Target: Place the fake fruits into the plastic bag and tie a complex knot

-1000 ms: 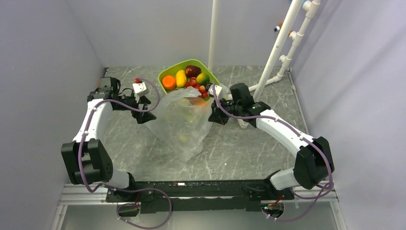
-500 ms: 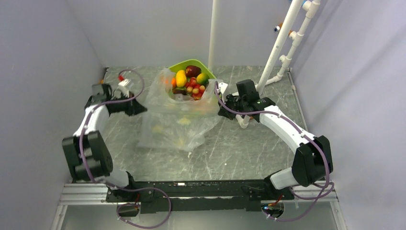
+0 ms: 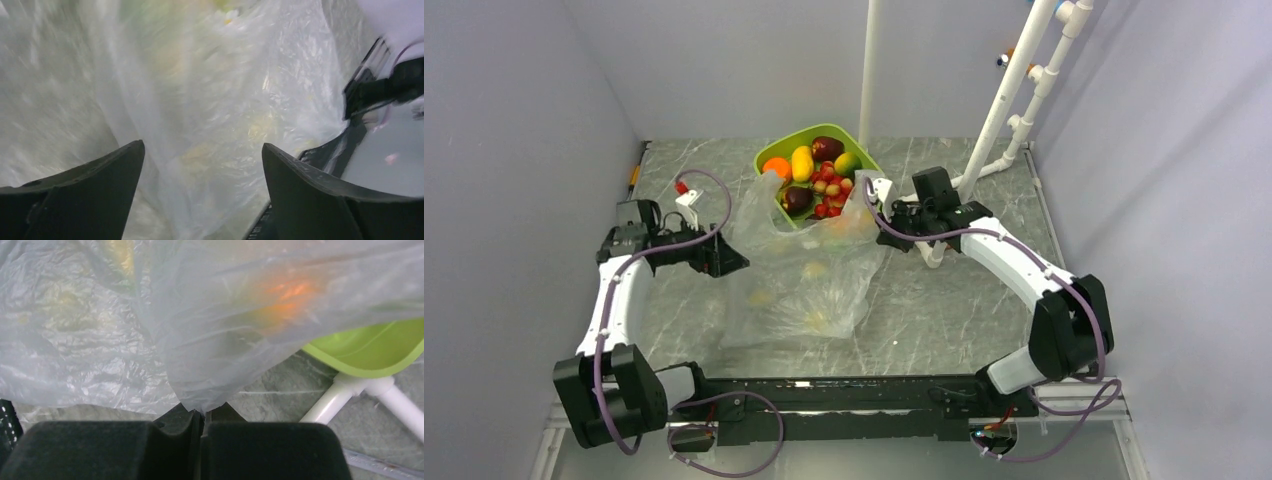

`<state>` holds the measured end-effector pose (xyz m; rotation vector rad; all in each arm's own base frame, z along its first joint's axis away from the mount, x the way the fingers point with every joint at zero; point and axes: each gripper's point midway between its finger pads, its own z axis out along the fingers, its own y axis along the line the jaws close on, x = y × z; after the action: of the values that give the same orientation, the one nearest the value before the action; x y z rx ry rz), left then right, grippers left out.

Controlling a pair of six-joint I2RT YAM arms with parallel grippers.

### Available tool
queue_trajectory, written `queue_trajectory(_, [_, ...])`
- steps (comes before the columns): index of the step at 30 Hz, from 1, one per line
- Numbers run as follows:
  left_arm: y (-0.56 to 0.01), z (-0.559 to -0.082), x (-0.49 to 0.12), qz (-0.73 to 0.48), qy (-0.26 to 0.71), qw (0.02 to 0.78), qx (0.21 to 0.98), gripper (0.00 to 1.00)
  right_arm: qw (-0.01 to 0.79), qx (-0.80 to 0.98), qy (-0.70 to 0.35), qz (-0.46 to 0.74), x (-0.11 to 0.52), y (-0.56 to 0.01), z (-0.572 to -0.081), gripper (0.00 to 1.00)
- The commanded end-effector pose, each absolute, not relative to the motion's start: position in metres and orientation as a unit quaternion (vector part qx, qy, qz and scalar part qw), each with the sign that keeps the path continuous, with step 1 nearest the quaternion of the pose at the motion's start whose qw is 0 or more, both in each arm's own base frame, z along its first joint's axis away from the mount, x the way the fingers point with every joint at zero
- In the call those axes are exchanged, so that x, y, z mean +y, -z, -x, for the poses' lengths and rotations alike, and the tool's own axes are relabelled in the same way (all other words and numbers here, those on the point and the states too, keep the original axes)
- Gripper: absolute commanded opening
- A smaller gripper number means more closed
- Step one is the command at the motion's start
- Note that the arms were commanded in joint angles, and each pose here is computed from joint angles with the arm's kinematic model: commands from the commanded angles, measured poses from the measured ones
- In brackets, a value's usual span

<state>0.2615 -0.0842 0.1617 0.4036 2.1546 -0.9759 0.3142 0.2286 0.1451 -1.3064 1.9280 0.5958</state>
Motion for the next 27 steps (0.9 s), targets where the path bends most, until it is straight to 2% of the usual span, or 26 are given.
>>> queue_trajectory(1, [-0.257,-0.257,-0.094,-0.412,0.313,0.517,0.682,0.99,0.439,0.656,-0.248,0.561,0.248,-0.201,-0.302,0.0])
queue_trajectory(3, [-0.284,-0.249,-0.102,-0.497,0.264,0.555,0.612,0.99,0.462,0.632,-0.246,0.572,0.253,-0.214,-0.295,0.0])
queue_trajectory(7, [-0.29,-0.244,-0.139,-0.61,0.193,0.544,0.543,0.99,0.491,0.58,-0.239,0.604,0.263,-0.228,-0.275,0.0])
queue_trajectory(12, [-0.271,-0.251,-0.175,-0.645,0.197,0.52,0.524,0.99,0.517,0.542,-0.23,0.621,0.269,-0.243,-0.259,0.0])
queue_trajectory(15, [-0.253,-0.262,-0.191,-0.645,0.205,0.494,0.545,0.97,0.524,0.539,-0.236,0.615,0.268,-0.252,-0.251,0.0])
queue_trajectory(16, [-0.248,-0.26,-0.194,-0.649,0.212,0.483,0.548,0.85,0.521,0.549,-0.237,0.608,0.266,-0.253,-0.25,0.0])
queue_trajectory(19, [-0.238,-0.229,-0.195,-0.679,0.252,0.442,0.529,0.22,0.492,0.6,-0.239,0.584,0.247,-0.243,-0.248,0.0])
queue_trajectory(20, [-0.234,-0.22,-0.193,-0.684,0.256,0.435,0.527,0.07,0.484,0.614,-0.242,0.574,0.24,-0.239,-0.245,0.0])
queue_trajectory(21, [-0.231,-0.214,-0.19,-0.69,0.252,0.434,0.522,0.0,0.48,0.631,-0.243,0.559,0.233,-0.236,-0.246,0.16])
queue_trajectory(23, [-0.23,-0.209,-0.185,-0.7,0.225,0.45,0.507,0.0,0.464,0.661,-0.253,0.533,0.222,-0.239,-0.244,0.59])
queue_trajectory(24, [-0.229,-0.211,-0.185,-0.701,0.206,0.466,0.499,0.0,0.457,0.674,-0.263,0.517,0.22,-0.248,-0.243,0.75])
queue_trajectory(26, [-0.237,-0.212,-0.186,-0.705,0.165,0.499,0.476,0.0,0.453,0.686,-0.296,0.487,0.225,-0.282,-0.241,0.97])
queue_trajectory(27, [-0.238,-0.208,-0.19,-0.716,0.15,0.507,0.456,0.0,0.451,0.687,-0.321,0.472,0.231,-0.302,-0.238,0.99])
